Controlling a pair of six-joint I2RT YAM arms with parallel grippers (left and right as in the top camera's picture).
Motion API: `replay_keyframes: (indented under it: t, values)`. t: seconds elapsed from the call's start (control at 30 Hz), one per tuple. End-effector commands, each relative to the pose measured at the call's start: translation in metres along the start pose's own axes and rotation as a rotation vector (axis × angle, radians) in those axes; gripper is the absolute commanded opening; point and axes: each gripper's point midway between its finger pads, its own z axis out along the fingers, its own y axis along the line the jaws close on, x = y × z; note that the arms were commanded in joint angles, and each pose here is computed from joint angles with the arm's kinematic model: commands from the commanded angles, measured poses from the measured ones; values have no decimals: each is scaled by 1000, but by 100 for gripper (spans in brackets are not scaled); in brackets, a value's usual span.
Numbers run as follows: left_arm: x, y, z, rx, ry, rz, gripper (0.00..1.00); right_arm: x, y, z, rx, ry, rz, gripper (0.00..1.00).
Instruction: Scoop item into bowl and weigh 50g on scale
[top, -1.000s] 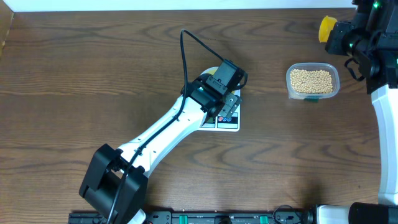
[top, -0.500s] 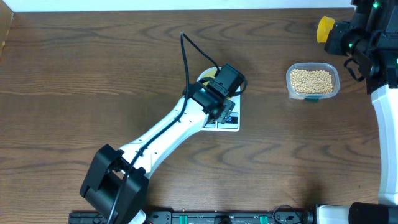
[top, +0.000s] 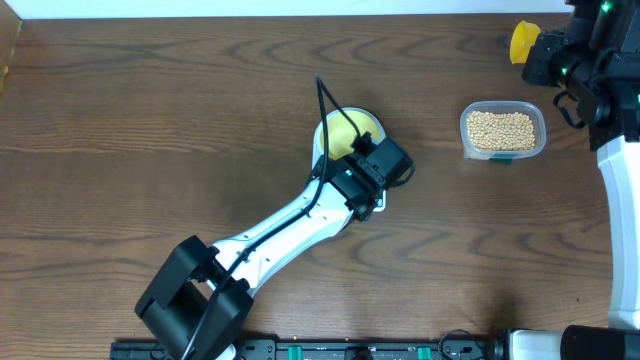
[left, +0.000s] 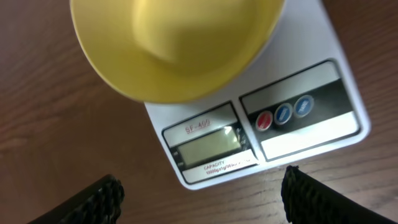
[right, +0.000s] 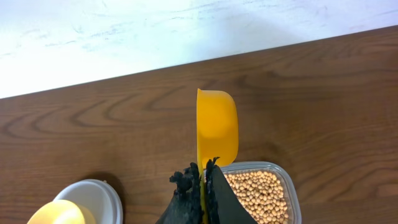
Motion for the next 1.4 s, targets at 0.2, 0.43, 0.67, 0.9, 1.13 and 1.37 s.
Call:
replay_keyframes:
  t: [0.2, 0.43, 0.67, 0.9, 1.13, 1.37]
  values:
    - [4, 4, 9, -28, -18, -34, 83, -2, 3, 0, -10, -6, -20, 1]
    - [7, -3, 28, -34, 4, 29, 84, -2, 3, 0, -10, -7, -28, 1]
    - [1, -6, 31, -29, -16, 21, 83, -2, 3, 0, -10, -6, -31, 1]
    - [3, -8, 37, -33, -5, 25, 84, -1, 3, 0, -10, -5, -30, 1]
    - [2, -8, 39, -32, -8, 24, 83, -1, 3, 0, -10, -5, -31, 1]
    - [5, -6, 47, -40, 9, 20, 84, -2, 3, 0, -9, -6, -31, 1]
